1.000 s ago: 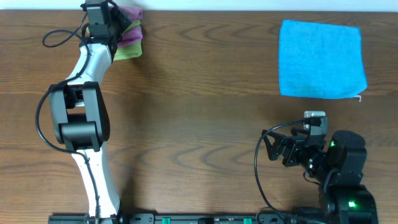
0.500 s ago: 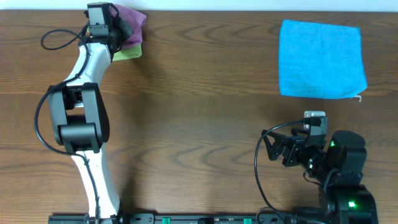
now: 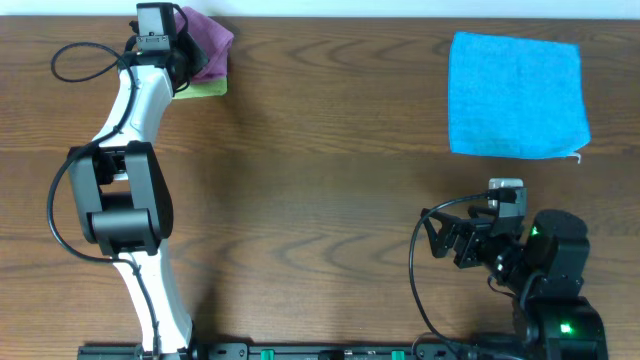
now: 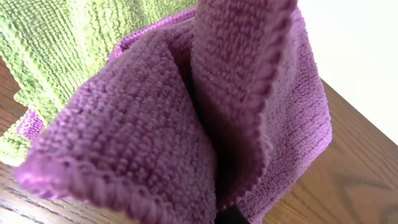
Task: Fold the cloth
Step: 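Move the held pink cloth onto the green cloth stack at far left, then lower the pink cloth onto the stack and adjust it with the left gripper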
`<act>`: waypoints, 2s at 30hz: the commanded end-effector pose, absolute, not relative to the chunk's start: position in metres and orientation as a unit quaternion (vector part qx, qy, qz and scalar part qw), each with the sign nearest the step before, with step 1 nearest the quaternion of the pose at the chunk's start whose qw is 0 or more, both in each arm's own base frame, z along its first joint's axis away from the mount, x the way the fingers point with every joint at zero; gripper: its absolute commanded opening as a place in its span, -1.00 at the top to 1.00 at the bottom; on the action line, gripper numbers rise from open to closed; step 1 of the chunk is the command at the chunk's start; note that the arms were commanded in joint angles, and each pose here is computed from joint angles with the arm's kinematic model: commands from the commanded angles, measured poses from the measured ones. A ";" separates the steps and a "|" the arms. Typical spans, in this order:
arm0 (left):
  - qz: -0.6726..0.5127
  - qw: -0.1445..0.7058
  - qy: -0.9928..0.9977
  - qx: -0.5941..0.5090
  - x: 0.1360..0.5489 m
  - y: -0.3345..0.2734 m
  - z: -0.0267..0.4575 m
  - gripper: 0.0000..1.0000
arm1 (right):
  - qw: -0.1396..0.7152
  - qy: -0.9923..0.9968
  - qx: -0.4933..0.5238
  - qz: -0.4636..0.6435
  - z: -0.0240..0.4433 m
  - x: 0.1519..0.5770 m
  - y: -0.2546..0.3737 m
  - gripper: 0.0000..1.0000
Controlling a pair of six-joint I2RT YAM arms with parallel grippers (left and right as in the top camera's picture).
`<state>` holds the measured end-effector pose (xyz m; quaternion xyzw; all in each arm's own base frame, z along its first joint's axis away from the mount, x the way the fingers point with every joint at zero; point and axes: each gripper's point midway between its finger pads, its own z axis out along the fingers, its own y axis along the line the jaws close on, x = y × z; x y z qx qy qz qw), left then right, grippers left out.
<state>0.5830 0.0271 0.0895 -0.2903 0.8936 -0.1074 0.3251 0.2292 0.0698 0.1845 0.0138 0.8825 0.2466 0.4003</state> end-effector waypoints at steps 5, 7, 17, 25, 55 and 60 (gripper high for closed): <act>-0.093 0.347 0.887 -0.291 0.585 0.044 0.112 0.60 | 0.398 0.882 0.021 0.252 0.183 0.228 0.069 -0.98; -0.092 0.351 0.884 -0.294 0.584 0.048 0.118 0.46 | 0.398 0.882 0.021 0.252 0.183 0.228 0.069 -0.99; -0.082 0.382 0.875 -0.287 0.574 0.070 0.162 -0.41 | 0.398 0.882 0.021 0.252 0.183 0.228 0.069 -0.98; -0.085 0.391 0.871 -0.285 0.569 0.068 0.182 -0.49 | 0.398 0.882 0.021 0.252 0.183 0.228 0.069 -0.99; -0.196 0.428 0.839 -0.273 0.633 0.025 0.132 0.88 | 0.398 0.882 0.021 0.252 0.183 0.228 0.069 -0.98; -0.152 0.417 0.845 -0.299 0.629 0.041 0.110 0.88 | 0.398 0.882 0.021 0.252 0.183 0.228 0.069 -0.99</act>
